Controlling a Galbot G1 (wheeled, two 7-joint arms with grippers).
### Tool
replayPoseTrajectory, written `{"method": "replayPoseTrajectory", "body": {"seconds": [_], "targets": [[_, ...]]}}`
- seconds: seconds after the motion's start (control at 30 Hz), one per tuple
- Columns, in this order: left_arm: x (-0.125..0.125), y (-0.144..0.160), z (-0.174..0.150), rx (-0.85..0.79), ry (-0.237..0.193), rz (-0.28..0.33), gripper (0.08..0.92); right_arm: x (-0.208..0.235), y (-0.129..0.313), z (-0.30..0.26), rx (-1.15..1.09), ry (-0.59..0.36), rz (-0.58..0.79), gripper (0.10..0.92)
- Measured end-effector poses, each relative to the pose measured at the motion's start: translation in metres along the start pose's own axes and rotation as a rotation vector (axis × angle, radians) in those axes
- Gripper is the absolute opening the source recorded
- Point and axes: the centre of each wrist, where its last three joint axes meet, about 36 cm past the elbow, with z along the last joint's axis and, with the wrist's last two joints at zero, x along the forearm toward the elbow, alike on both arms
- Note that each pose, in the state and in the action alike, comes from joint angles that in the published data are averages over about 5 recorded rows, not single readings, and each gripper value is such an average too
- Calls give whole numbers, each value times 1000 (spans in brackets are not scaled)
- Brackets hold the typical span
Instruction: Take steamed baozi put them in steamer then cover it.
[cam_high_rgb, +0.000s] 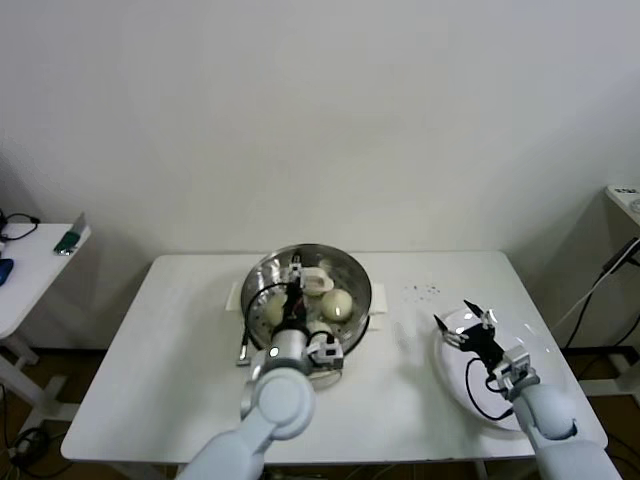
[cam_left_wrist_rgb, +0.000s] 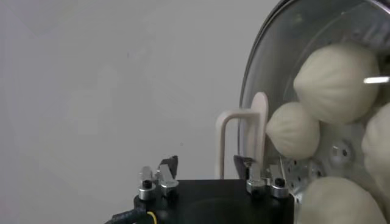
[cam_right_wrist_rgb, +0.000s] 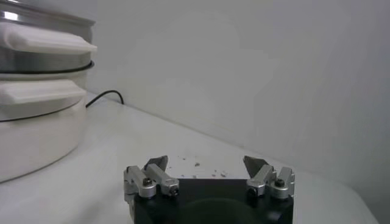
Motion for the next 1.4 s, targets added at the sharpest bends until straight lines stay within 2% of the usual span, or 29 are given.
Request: {"method": "replayPoseTrajectory", "body": {"seconds": [0.2, 0.37, 0.5, 0.63, 0.77, 0.9, 1.0, 1.13, 1.27, 1.4], "targets": [[20, 9, 13, 32, -27, 16, 797, 1, -3, -5, -2, 27, 12, 823], [37, 18, 27, 69, -46, 12, 822, 3, -6, -8, -9, 34, 21, 823], [48, 27, 40, 112, -50, -18, 823, 5, -7, -11, -14, 34, 25, 823], [54, 32, 59, 176, -21, -61, 823, 7, -8, -13, -16, 33, 27, 823], [57, 35, 84, 277, 43, -84, 823, 11, -9, -14, -21, 27, 30, 823], [62, 31, 114, 413, 131, -55, 823, 15, -9, -15, -24, 15, 34, 823], [67, 26, 137, 531, 168, -29, 823, 18, -8, -15, -31, 3, 37, 823], [71, 15, 167, 708, 161, -37, 823, 22, -5, -16, -45, -13, 38, 823], [78, -6, 192, 887, 135, -76, 823, 28, -1, -17, -61, -28, 37, 823], [85, -30, 212, 1031, 130, -123, 823, 32, 5, -16, -76, -43, 36, 823]]}}
